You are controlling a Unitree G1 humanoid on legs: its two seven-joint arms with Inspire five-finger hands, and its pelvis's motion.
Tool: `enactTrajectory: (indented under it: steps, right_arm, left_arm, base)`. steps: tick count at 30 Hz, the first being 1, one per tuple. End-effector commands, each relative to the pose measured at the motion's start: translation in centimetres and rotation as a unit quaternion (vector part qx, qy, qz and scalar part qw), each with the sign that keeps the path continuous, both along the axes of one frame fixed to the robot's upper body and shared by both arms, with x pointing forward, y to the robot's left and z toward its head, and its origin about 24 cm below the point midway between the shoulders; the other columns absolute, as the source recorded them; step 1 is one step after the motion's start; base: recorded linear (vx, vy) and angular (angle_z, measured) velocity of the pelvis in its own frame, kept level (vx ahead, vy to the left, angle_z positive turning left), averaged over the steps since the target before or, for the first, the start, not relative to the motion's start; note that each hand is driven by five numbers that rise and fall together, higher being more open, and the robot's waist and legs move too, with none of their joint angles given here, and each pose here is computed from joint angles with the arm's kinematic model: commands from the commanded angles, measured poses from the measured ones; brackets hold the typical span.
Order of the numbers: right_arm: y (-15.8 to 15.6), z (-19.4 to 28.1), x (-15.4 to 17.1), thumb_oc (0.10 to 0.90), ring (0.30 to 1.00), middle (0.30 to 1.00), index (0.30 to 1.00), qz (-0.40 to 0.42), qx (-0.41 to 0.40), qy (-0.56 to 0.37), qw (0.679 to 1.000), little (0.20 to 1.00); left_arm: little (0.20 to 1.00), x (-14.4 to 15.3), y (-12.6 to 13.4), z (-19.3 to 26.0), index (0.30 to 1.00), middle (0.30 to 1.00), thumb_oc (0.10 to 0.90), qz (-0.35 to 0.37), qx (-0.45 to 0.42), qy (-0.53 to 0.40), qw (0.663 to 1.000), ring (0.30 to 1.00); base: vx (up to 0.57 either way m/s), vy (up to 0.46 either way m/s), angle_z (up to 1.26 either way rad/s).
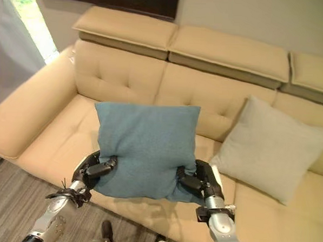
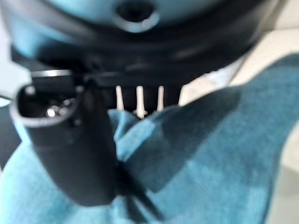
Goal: Pick up all the scattered cushions and arrange them neatly on the sofa.
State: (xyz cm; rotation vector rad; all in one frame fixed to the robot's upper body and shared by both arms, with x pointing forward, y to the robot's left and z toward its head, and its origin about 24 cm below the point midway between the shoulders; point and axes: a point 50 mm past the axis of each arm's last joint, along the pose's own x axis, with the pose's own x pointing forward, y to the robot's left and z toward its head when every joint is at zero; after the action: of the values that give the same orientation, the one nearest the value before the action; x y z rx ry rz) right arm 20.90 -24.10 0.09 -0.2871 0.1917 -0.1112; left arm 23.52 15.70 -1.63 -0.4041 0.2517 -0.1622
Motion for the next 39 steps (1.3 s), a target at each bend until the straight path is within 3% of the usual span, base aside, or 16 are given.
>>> enactTrajectory:
  steps: [1, 5, 13, 20, 39]
  right_arm:
    - [5.5, 6.9, 3.8, 0.400, 0.300, 0.300, 0.300, 0.119, 0.052, -0.194, 0.972, 0.300]
    - [7.2, 7.3, 4.6, 0.400, 0.300, 0.300, 0.300, 0.142, 0.072, -0.201, 0.967, 0.300]
    - [7.2, 7.2, 4.6, 0.400, 0.300, 0.300, 0.300, 0.154, 0.072, -0.199, 0.965, 0.300]
    - [5.0, 7.0, 3.8, 0.400, 0.300, 0.300, 0.300, 0.127, 0.063, -0.196, 0.970, 0.300]
    - [3.5, 6.3, 2.8, 0.400, 0.300, 0.300, 0.300, 0.091, 0.063, -0.180, 0.977, 0.300]
  left_arm:
    - [0.300, 2.3, -4.2, 7.4, 0.300, 0.300, 0.400, -0.109, -0.032, -0.200, 0.973, 0.300]
    - [0.300, 2.6, -3.6, 7.8, 0.300, 0.300, 0.400, -0.109, -0.014, -0.210, 0.971, 0.300]
    - [0.300, 2.4, -3.1, 7.4, 0.300, 0.300, 0.400, -0.108, -0.004, -0.204, 0.973, 0.300]
    - [0.300, 1.9, -3.3, 6.6, 0.300, 0.300, 0.400, -0.111, -0.017, -0.195, 0.974, 0.300]
    - [0.300, 1.7, -3.3, 6.8, 0.300, 0.300, 0.400, -0.104, -0.011, -0.195, 0.975, 0.300]
  base:
    - [-0.01, 0.307, 0.25]
    - [-0.02, 0.270, 0.04]
    - [0.05, 0.105, 0.15]
    - [0.07, -0.004, 0.54]
    - [0.12, 0.134, 0.04]
